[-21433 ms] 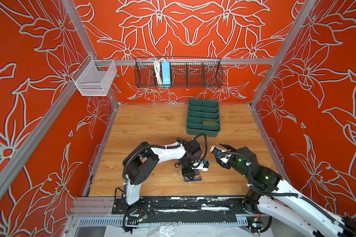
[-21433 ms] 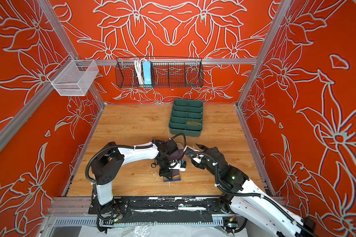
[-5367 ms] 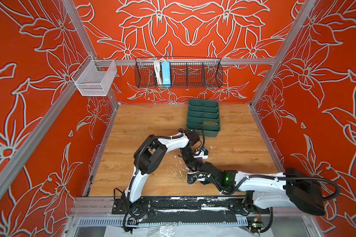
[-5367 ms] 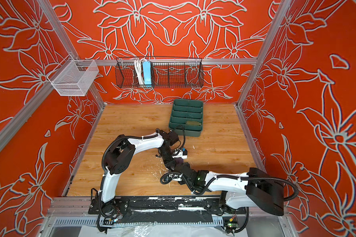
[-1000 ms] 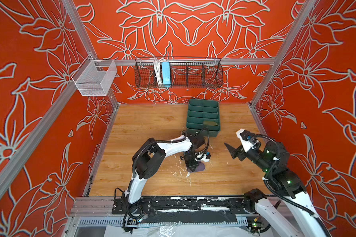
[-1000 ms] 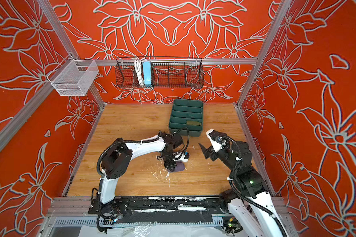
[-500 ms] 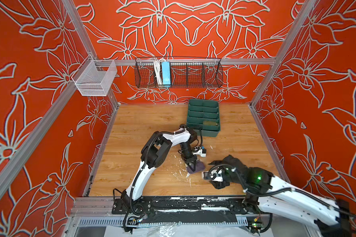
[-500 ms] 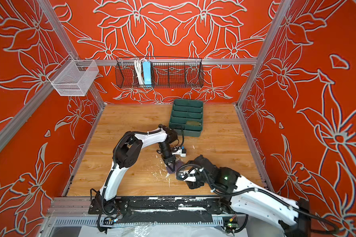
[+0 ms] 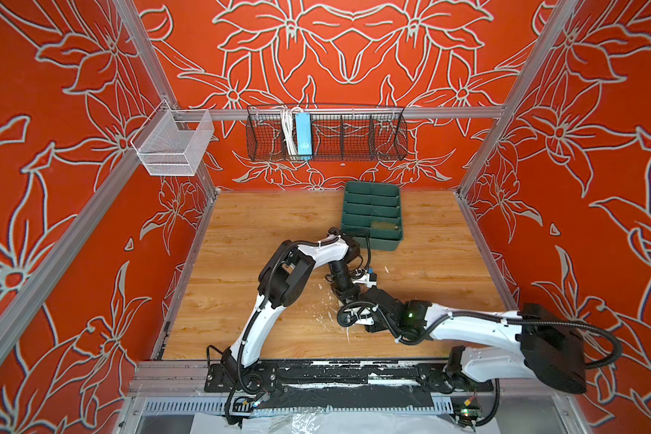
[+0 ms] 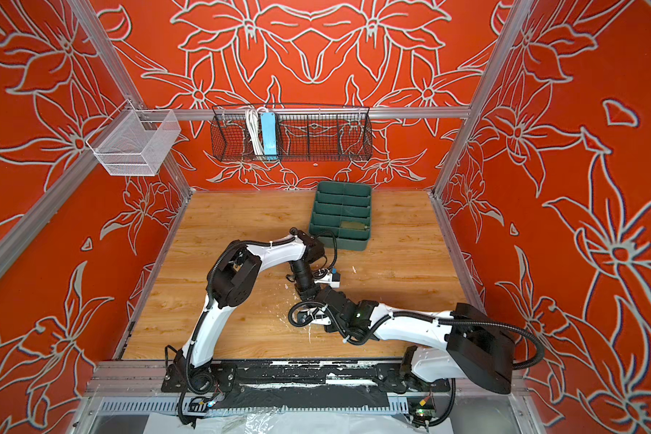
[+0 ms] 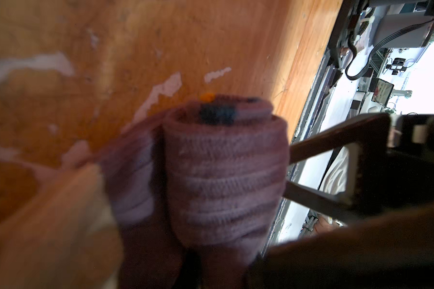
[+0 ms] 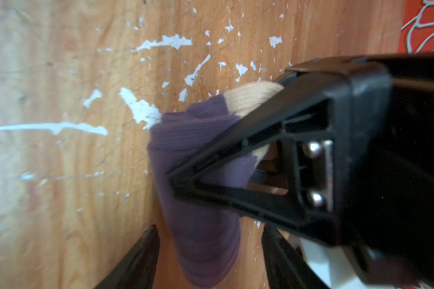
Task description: Roll the socks
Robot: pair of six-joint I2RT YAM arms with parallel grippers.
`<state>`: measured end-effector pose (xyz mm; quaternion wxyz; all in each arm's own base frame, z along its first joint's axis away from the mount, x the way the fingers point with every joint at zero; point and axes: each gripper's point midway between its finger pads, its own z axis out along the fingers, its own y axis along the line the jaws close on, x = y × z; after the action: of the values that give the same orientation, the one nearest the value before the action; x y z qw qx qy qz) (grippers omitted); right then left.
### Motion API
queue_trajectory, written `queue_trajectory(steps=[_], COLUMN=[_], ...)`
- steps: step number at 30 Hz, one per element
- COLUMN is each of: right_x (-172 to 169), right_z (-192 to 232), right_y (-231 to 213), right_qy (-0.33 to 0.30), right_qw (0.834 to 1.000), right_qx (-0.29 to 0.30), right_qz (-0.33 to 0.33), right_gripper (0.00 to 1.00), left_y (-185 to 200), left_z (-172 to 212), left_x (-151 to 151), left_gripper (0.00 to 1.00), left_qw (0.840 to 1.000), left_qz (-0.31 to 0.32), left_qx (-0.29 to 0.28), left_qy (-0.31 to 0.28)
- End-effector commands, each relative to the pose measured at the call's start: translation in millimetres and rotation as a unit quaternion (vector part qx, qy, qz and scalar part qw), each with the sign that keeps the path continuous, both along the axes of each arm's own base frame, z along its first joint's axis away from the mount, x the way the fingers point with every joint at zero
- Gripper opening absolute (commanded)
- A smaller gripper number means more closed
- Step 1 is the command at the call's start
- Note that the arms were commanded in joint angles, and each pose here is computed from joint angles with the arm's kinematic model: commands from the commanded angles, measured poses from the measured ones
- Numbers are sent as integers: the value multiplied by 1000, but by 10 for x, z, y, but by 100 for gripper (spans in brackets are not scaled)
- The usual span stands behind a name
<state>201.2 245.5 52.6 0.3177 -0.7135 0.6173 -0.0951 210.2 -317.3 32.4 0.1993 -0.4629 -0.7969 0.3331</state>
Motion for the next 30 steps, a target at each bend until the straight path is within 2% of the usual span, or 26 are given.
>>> queue_trajectory(steps=[1, 7, 14, 20, 26, 30], right_x=[70, 37, -48, -106, -125, -149], right_z=[-77, -245, -290, -232, -202, -213], right_y=[-6, -42, -56, -104, -120, -111], right_qy=[-10, 16, 46, 53, 58, 67], right_qw=[1000, 1000, 999, 998, 998, 997], right_qx=[-7, -19, -29, -24, -33, -30], right_qz=[-1, 2, 6, 4, 9, 9], right_gripper=[62, 56, 33, 9, 2, 0], left_y=[276, 297, 250, 130, 74, 48], left_z=[-415, -432, -318, -118, 69, 335], left_x=[-112, -89, 50, 137, 301, 448], left_gripper=[14, 17, 22, 25, 35, 47], left_qw=[996, 995, 995, 995, 988, 971], left_qz=[-30, -28, -27, -15, -4, 9], left_qx=[84, 93, 81, 42, 18, -18], left_qy=[3, -6, -50, -87, -153, -238])
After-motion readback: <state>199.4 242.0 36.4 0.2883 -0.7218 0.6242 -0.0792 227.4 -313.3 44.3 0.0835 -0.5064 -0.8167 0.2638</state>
